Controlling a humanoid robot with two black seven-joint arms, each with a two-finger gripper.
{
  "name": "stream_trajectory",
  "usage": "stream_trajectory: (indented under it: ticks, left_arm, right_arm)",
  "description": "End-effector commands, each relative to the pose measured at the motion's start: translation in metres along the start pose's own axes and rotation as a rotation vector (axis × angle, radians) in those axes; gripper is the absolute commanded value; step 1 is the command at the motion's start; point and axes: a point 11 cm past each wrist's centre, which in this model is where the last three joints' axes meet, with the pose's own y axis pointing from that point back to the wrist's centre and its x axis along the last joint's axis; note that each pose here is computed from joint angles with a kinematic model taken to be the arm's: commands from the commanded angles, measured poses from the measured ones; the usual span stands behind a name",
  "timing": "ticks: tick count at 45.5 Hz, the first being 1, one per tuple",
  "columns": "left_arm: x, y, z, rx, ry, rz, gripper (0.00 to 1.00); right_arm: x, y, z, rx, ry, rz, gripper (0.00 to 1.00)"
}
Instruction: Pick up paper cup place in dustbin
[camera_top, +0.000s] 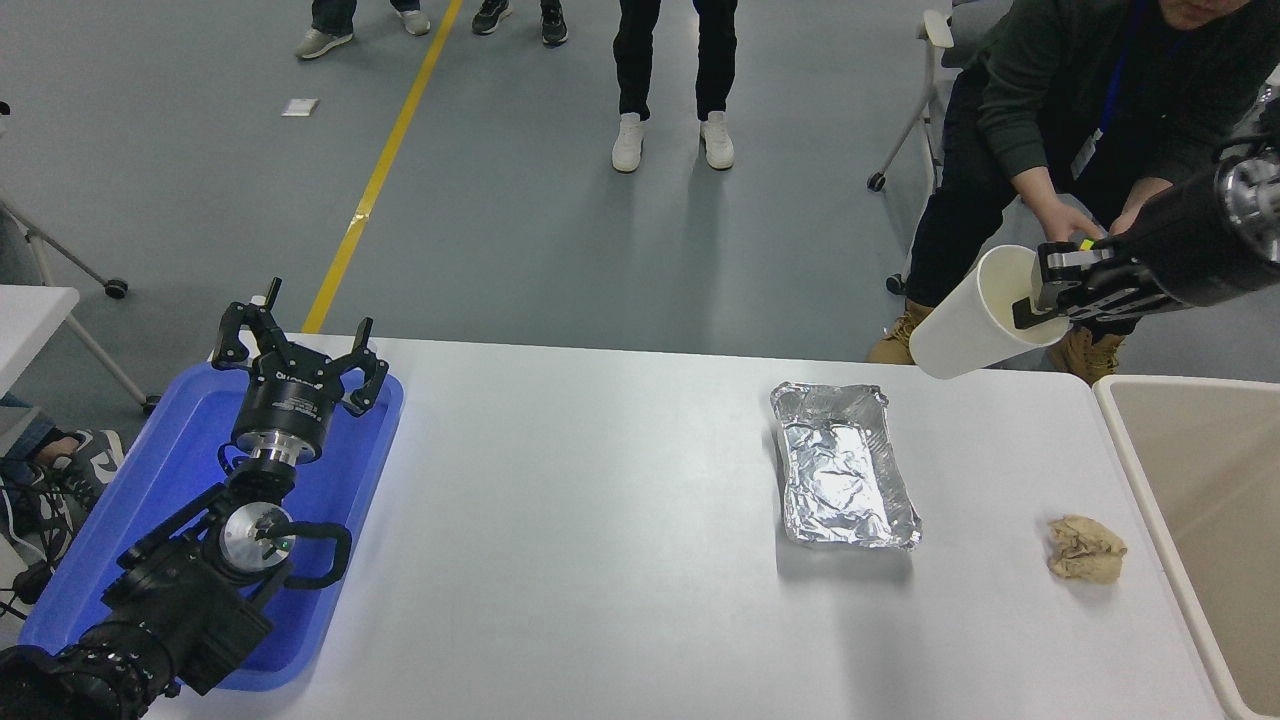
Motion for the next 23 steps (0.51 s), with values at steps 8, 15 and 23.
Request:
stream_trajectory:
  ticks: [8, 15, 23]
  left_arm:
    - [0.0, 0.0, 0.0, -0.001, 0.0, 0.001, 1.0]
    - [0.0, 0.0, 0.0, 0.0, -0.001, 0.001, 1.0]
    - [0.0, 0.0, 0.0, 0.0, 0.0, 0.0, 1.0]
  right_arm:
    - [0.048, -0.032, 0.105, -0.128, -0.205, 0.313, 0.0]
    - [0.032, -0.05, 0.166, -0.212, -0.263, 0.413, 0.0]
    - [0.01, -0.062, 0.21, -0.347, -0.303, 0.499, 0.0]
